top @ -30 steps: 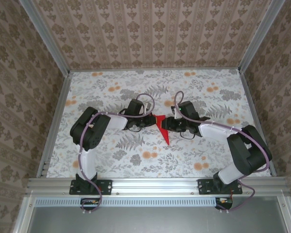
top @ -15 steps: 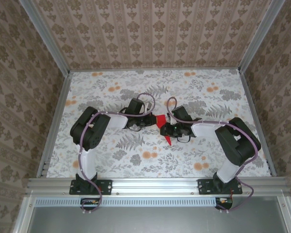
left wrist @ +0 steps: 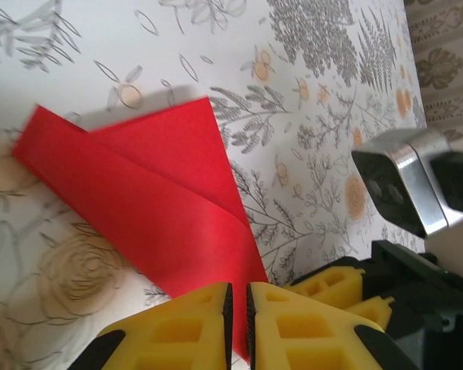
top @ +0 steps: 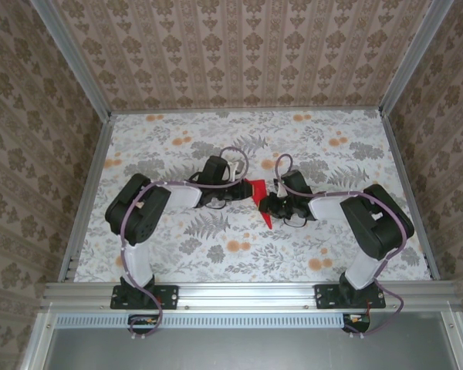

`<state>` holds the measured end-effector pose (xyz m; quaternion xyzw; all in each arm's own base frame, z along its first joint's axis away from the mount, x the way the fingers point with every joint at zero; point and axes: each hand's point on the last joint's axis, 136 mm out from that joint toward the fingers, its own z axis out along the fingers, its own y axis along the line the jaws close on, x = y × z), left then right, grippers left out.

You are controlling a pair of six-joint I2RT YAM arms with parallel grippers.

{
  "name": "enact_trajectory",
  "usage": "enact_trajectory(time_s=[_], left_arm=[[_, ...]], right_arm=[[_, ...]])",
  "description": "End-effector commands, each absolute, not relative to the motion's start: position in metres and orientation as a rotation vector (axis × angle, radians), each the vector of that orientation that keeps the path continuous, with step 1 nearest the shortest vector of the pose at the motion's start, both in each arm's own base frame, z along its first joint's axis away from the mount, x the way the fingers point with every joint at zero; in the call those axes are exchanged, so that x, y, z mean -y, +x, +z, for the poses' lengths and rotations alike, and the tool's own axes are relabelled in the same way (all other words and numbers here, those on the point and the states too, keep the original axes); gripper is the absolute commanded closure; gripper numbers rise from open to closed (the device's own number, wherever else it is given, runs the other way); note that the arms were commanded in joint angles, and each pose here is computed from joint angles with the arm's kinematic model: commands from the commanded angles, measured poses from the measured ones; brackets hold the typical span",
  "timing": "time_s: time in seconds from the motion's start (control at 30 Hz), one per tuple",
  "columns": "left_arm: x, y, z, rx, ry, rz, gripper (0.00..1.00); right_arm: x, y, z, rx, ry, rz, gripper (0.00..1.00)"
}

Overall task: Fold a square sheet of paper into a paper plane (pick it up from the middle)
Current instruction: Fold the wing for the fifth time at the center of the table.

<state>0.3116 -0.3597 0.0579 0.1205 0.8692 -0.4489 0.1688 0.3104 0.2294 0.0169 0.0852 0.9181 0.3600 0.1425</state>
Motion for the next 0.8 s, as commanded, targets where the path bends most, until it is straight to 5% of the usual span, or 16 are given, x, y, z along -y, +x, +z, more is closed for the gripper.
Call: enact_trajectory(time_s=[0.0, 0.77], left_arm=[[0.368, 0.302, 0.054, -2.469, 0.385, -1.311, 0.84], [0.361, 0.315, 0.015, -2.667, 0.334, -1.082, 0.88]], right_arm=[[-0.215, 0.29, -0.018, -2.767, 0.392, 0.987, 0.82], [-0.197, 0.252, -0.042, -2.985, 0.4, 0.883, 0.84]])
